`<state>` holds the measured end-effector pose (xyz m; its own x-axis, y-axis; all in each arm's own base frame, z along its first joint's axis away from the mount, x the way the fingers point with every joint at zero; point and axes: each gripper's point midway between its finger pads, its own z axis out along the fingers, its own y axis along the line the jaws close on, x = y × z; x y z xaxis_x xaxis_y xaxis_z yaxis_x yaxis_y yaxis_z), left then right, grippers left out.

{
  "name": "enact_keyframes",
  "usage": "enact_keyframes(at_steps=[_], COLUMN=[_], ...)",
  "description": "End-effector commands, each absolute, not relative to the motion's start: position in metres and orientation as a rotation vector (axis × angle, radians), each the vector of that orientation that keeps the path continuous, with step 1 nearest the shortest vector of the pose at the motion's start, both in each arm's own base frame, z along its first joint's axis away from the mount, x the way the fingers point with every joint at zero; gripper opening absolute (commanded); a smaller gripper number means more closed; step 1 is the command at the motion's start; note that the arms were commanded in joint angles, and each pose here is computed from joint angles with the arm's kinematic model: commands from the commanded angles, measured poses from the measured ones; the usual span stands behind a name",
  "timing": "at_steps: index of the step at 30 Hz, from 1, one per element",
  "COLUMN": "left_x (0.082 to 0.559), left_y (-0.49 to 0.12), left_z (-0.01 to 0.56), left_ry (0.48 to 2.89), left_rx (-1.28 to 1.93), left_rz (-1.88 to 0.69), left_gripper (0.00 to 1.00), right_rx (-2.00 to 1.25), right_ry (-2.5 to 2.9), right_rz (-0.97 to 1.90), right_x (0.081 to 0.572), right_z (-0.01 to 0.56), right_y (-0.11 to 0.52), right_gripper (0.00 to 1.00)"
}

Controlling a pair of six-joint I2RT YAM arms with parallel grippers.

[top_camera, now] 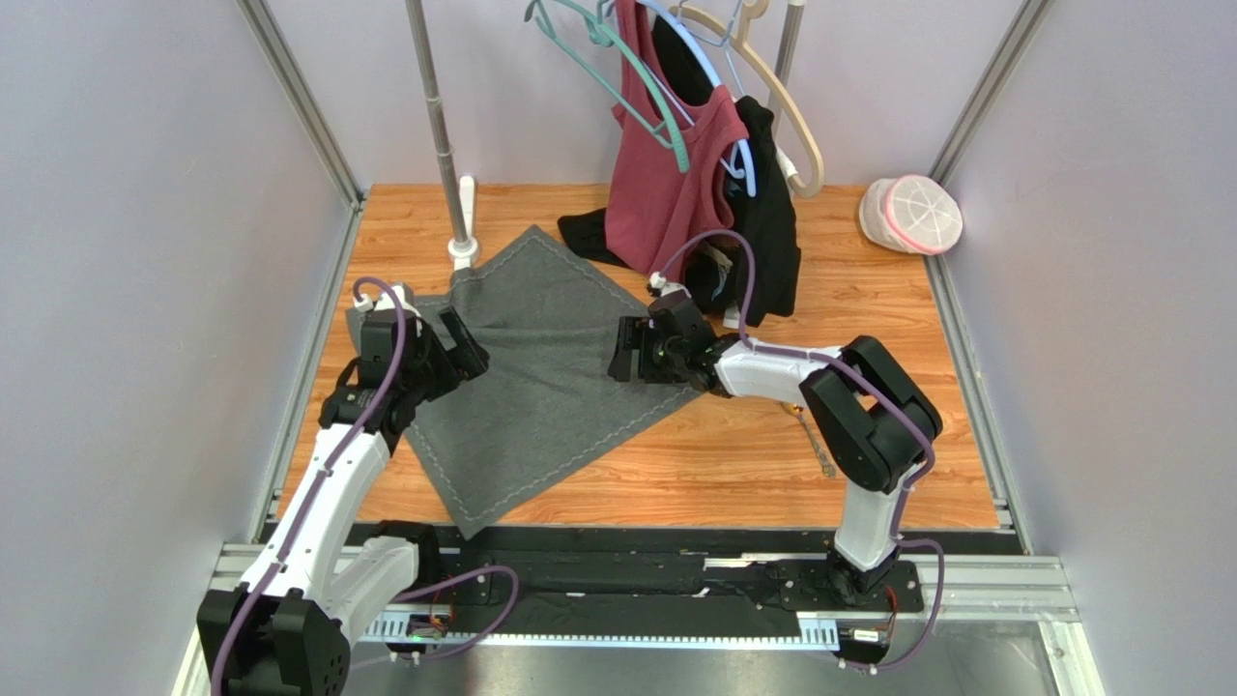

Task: Fold the napkin, place the utensils inside, and roll it up
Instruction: Fold the napkin

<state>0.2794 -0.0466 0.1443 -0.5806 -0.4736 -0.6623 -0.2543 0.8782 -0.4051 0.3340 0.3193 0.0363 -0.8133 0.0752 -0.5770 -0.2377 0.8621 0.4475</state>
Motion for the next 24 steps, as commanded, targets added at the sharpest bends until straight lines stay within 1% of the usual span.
enact_keyframes(at_steps=[1,7,11,13,16,17,19,20,23,24], left_x=[0.283,0.273,0.269,0.268,0.263,0.267,0.259,0.261,0.254,0.249], left_y=[-0.052,-0.063,-0.077,-0.084,-0.110,-0.119,-0.144,-0.151,-0.174,-0.183], left_z=[0.153,0.125,0.114,0.111,0.103,0.106,0.095,0.095,0.080,0.070], left_ry=[2.174,2.224,2.240,2.235,2.244,2.213,2.247,2.241,2.317,2.358], left_rx=[-0.493,-0.509,-0.466,-0.444,-0.374,-0.351,-0.299,-0.279,-0.213,-0.190], left_rz=[-0.387,-0.454,-0.485,-0.493,-0.558,-0.592,-0.653,-0.669,-0.680,-0.680], left_gripper=[0.99,0.99,0.99,0.98,0.96,0.96,0.95,0.94,0.94,0.94], right_rx=[-0.013,-0.006,-0.097,-0.118,-0.133,-0.129,-0.118,-0.114,-0.082,-0.067], right_ry=[2.559,2.512,2.467,2.442,2.417,2.396,2.420,2.401,2.414,2.386], right_rz=[0.456,0.402,0.426,0.463,0.486,0.503,0.510,0.527,0.525,0.540], right_x=[0.339,0.373,0.383,0.379,0.362,0.358,0.342,0.336,0.317,0.315], right_z=[0.009,0.024,0.046,0.058,0.074,0.085,0.081,0.091,0.089,0.101], right_y=[0.264,0.252,0.262,0.268,0.272,0.272,0.271,0.270,0.264,0.261], right_gripper=[0.79,0.79,0.79,0.79,0.80,0.80,0.80,0.80,0.80,0.80])
